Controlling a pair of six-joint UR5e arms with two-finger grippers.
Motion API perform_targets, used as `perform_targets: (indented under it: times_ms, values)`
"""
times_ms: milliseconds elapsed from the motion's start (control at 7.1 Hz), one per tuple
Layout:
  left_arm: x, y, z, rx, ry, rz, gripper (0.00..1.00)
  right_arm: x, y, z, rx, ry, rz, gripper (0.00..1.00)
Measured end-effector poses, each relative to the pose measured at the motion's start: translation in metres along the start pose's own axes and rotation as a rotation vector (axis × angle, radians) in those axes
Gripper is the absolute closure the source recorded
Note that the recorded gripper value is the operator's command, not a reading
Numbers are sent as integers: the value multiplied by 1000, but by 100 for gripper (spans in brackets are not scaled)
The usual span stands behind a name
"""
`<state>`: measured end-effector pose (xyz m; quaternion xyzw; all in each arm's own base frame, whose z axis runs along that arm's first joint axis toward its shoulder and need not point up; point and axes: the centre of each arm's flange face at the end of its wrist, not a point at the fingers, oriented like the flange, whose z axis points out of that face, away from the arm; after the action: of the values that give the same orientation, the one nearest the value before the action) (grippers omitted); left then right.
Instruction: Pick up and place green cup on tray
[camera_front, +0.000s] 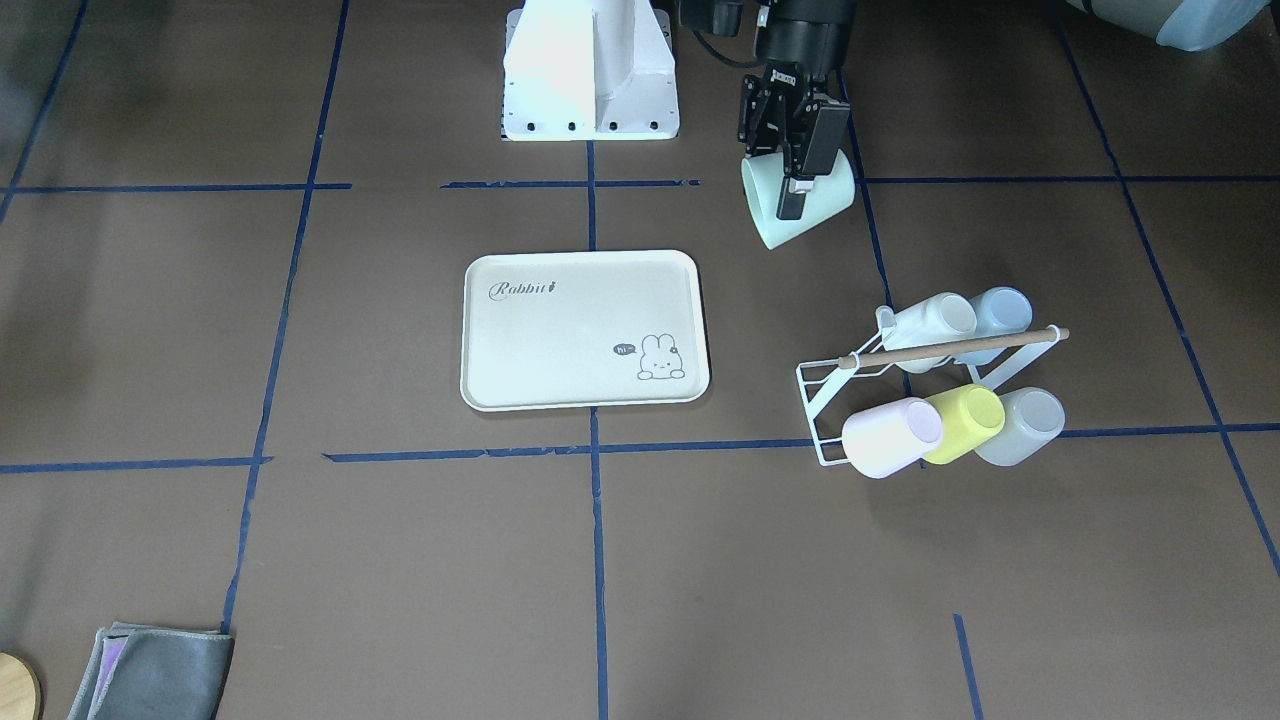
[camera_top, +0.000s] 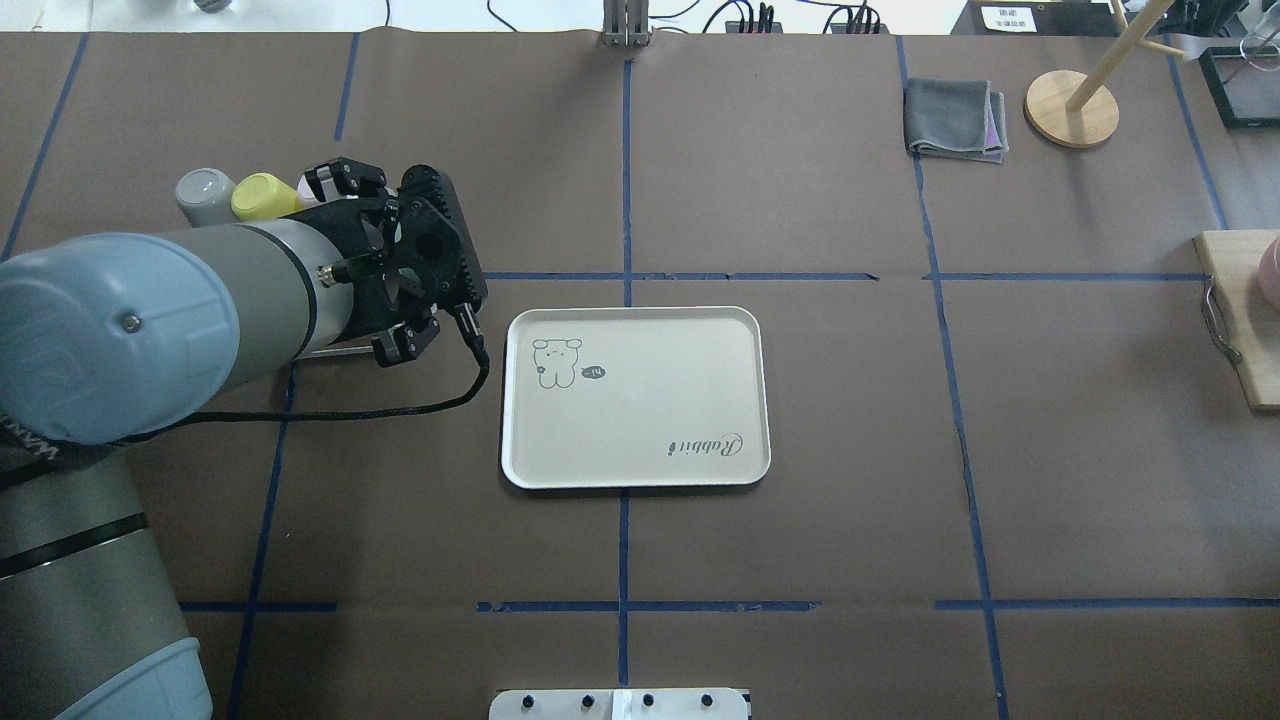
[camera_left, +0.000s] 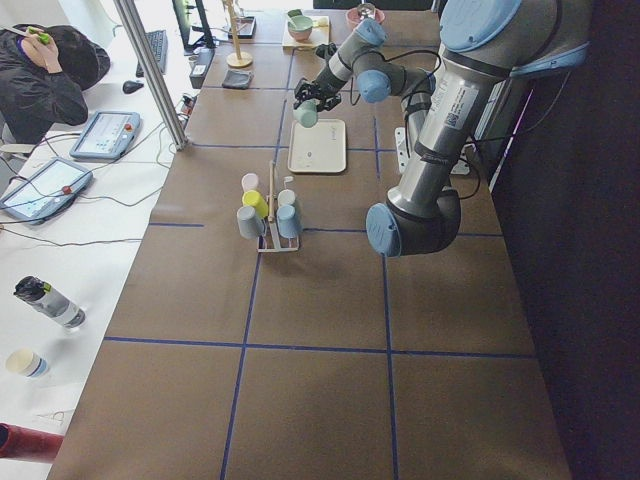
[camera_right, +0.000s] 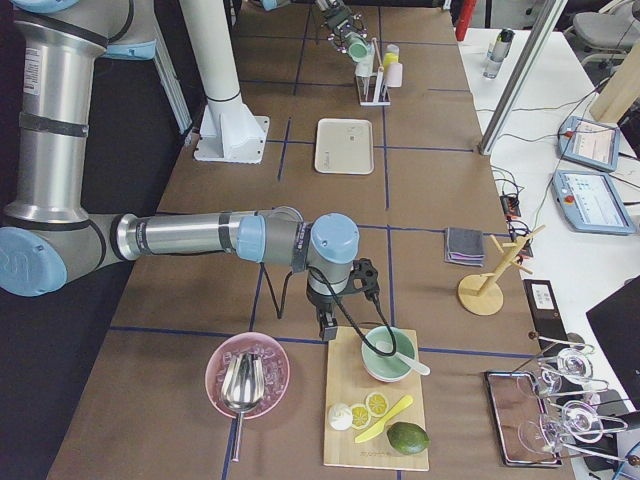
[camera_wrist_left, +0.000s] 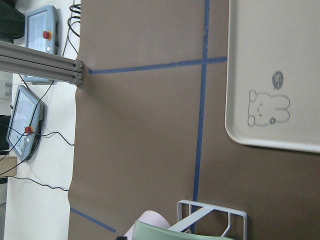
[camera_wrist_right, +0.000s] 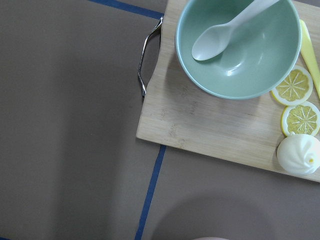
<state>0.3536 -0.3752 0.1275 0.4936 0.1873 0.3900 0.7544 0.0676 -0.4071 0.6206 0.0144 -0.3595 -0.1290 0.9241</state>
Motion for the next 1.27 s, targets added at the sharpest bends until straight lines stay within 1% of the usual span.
perform_targets:
  times_ms: [282, 423, 563, 704, 845, 986, 1127, 1268]
  values:
    - [2, -12, -9, 148, 40, -327, 31, -1, 0, -1, 3, 1, -3, 0]
    - [4, -18, -6, 221, 70, -475, 31, -1, -1, -1, 4, 1, -4, 0]
    - [8, -24, 6, 315, 116, -623, 30, -1, -1, -2, 6, 2, -5, 0]
    - [13, -26, 25, 407, 167, -738, 30, -2, -2, -3, 7, 2, -6, 0]
    - [18, -22, 47, 501, 221, -829, 30, -2, -2, -3, 8, 3, -7, 0]
    - [22, -15, 65, 597, 273, -890, 30, -3, -2, -4, 9, 3, -8, 0]
    - [26, -5, 82, 686, 317, -921, 30, -3, -2, -4, 10, 3, -9, 0]
    - [32, 7, 100, 752, 350, -934, 30, -3, -3, -5, 11, 3, -10, 0]
